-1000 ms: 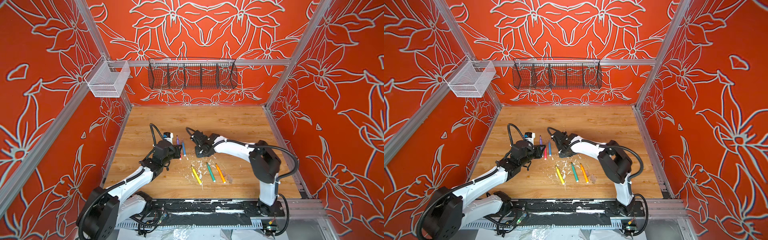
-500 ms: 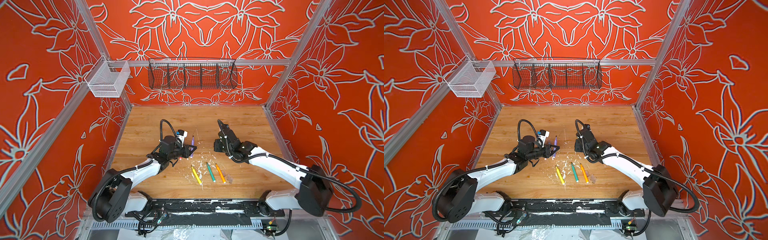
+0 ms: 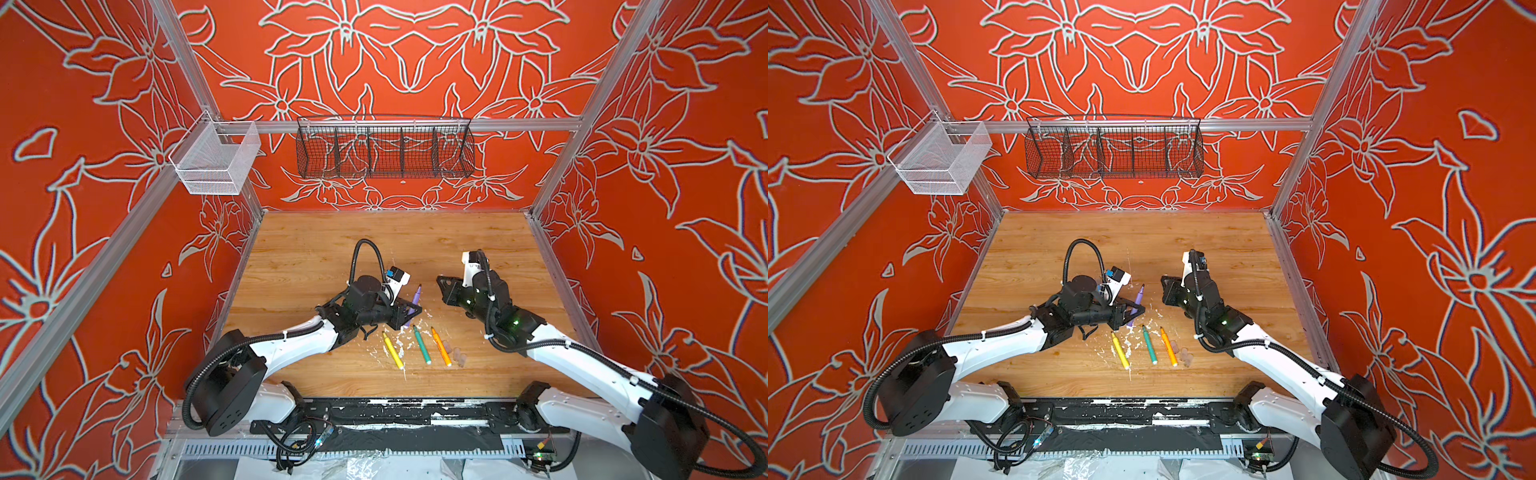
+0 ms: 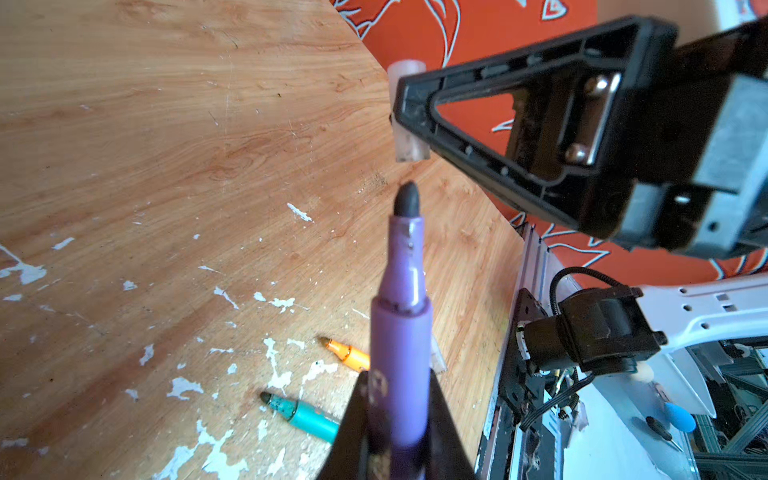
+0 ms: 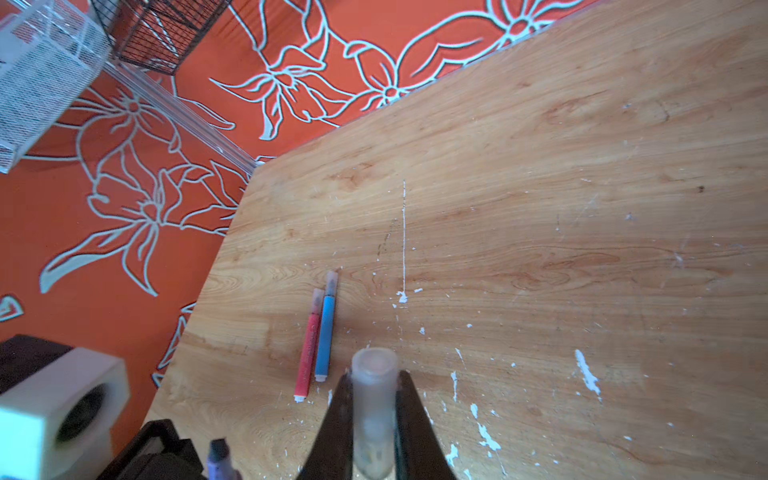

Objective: Insert the pens into the pen caps
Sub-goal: 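Carry the cap over the purple marker tip held upright by the left gripper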

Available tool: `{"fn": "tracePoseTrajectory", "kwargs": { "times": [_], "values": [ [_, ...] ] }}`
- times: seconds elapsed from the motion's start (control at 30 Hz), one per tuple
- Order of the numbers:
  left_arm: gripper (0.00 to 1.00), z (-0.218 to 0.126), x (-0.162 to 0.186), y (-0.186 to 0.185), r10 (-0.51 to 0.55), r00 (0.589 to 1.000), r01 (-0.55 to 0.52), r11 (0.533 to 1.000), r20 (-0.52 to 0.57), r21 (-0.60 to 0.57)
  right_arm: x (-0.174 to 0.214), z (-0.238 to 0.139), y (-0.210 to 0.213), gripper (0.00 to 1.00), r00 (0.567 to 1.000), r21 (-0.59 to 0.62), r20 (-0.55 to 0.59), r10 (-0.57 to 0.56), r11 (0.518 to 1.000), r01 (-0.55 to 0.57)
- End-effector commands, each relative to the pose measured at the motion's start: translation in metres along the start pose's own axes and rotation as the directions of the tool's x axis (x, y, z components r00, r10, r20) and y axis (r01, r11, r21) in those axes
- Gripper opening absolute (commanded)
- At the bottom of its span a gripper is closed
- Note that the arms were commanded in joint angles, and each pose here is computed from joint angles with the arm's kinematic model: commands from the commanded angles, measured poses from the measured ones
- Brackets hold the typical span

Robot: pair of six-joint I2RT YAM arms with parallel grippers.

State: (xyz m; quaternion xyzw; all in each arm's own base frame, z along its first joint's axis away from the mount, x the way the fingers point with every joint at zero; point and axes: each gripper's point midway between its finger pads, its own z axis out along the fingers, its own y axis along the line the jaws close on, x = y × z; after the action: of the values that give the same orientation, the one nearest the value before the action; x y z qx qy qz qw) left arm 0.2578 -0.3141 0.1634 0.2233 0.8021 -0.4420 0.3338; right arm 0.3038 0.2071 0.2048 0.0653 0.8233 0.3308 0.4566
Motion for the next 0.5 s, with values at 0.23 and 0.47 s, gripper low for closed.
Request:
{"fn": "tracePoseTrajectory", "kwargs": {
  "times": [0.23,0.47],
  "values": [
    [0.00,0.006,0.000,-0.002,0.022,1.000,-0.022,1.000,-0.017,0.012,-0.012,-0.004,0.041,0.00,0.991,-0.274,0.066,0.114,0.957,-0.092],
    [0.00,0.013,0.003,-0.005,-0.003,0.999,0.005,0.999,-0.035,0.046,-0.007,0.004,0.049,0.00,0.990,-0.325,0.033,0.136,0.938,-0.118]
  ]
}}
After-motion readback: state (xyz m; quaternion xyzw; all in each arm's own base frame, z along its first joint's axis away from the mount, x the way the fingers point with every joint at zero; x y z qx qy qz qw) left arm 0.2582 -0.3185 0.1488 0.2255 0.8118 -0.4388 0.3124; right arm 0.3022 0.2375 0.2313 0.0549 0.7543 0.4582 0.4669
